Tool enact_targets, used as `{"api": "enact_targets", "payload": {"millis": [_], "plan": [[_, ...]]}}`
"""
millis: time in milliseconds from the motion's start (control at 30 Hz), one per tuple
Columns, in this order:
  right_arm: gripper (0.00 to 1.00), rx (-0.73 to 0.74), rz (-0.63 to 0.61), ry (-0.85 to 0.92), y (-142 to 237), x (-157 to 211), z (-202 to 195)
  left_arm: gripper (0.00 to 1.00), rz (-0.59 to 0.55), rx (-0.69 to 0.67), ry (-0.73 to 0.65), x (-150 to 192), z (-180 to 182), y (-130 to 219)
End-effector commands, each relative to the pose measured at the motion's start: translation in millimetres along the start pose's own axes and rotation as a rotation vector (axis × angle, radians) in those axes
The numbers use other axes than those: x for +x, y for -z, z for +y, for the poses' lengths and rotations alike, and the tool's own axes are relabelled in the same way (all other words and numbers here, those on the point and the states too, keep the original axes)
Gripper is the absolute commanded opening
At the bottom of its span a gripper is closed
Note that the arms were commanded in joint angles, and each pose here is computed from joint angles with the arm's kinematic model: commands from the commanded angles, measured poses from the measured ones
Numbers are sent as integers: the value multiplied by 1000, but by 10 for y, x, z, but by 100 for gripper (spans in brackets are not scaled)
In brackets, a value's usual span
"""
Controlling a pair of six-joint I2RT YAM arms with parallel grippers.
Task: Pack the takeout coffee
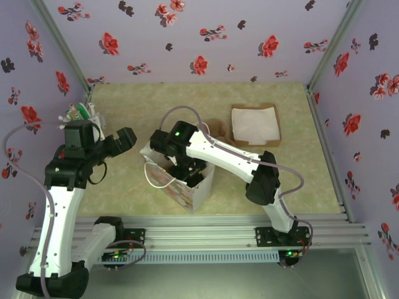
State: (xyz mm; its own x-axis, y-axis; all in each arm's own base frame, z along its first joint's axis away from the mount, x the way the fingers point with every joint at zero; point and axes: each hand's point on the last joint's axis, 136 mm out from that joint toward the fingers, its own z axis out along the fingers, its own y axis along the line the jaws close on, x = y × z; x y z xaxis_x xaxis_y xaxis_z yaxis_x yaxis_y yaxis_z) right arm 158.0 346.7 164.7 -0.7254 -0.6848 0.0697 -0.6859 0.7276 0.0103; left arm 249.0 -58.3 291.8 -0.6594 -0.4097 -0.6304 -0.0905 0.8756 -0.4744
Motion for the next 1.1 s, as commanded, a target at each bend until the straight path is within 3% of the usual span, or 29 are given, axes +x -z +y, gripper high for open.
{"api": "enact_targets", "payload": {"millis": [0,1067], "plan": [[62,-15,-9,5,37,46,-16,99,-13,19,-12,-22,-20,-15],[62,-25,-16,-9,-4,36,-1,99,-10,25,-7,11,-6,-47]]}}
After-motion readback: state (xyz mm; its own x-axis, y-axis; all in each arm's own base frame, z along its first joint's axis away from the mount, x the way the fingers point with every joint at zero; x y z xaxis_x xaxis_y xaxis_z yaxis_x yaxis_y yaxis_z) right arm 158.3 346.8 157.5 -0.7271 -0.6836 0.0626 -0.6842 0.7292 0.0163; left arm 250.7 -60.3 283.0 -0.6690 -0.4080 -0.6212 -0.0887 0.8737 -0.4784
